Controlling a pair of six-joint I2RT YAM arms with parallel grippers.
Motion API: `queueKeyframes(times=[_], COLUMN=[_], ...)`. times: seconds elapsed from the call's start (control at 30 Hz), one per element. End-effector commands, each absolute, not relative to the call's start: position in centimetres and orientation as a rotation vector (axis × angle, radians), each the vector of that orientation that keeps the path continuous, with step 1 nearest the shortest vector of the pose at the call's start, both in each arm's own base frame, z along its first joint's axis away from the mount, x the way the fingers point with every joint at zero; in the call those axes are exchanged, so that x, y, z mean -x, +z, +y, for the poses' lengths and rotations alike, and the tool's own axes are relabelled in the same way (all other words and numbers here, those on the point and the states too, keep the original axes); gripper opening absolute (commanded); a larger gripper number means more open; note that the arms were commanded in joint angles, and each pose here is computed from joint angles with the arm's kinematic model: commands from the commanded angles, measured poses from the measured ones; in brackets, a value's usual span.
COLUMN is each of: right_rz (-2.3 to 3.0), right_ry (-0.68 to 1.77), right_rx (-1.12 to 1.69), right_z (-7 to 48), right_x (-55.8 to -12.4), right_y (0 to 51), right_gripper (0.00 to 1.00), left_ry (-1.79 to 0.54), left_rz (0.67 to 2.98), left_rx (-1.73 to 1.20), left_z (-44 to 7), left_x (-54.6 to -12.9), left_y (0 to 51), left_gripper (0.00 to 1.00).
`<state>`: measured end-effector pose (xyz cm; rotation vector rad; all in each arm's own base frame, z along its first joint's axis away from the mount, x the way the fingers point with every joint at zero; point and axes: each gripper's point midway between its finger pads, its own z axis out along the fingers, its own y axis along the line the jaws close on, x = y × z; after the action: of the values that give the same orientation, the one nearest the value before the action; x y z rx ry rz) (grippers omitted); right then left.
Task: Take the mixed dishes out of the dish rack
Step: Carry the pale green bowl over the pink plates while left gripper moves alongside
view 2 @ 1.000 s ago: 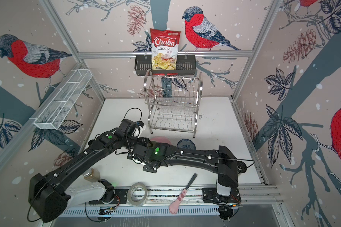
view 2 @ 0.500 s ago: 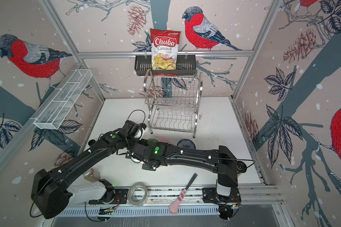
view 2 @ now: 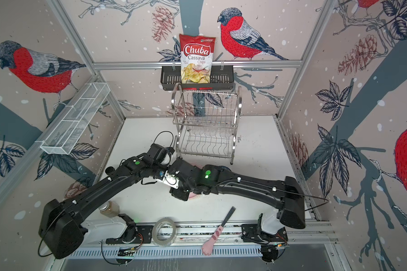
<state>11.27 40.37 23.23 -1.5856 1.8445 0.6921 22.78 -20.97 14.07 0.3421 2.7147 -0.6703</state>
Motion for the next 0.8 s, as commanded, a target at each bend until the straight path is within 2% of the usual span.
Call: queueKeyframes(times=[0.0,0.2,0.33,0.47,0.63,0.7,0.77], right_rz=[1.77,1.822,1.964,2.147,2.314,2.35,2.378], right_ry=[0.964,0.994,0.884,0.73,0.617,0.579,0.538], right_rx=[1.397,1.034,0.938,0.903,0.972,1.009,1.042], right_z=[39.9,34.7,33.7,34.0,35.1,35.7,36.1], right_x=[-11.9,-17.2,-19.6,-21.7,-22.4,-22.3,-22.3], right_y=[28.0,30.0,27.4,22.9,18.5,17.1,16.0], right_gripper=[0.41,0.52,0.55,0.54,0.45,0.37,0.24], left_ry=[-0.686,-0.661,-0.661,-0.653,-0.636,-0.63,-0.625], left_rz=[2.677,2.712,2.718,2.72,2.724,2.727,2.726], left_rx=[-0.348,-0.356,-0.359,-0.361,-0.358,-0.357,-0.357], left_z=[-21.5,-21.5,-21.6,-21.6,-21.4,-21.3,-21.3], left_x=[-23.5,-23.7,-23.7,-23.9,-23.9,-23.9,-24.0], left_y=[14.5,13.9,13.7,13.7,13.7,13.6,13.6], left_gripper=[0.0,0.0,0.0,0.0,0.0,0.0,0.0])
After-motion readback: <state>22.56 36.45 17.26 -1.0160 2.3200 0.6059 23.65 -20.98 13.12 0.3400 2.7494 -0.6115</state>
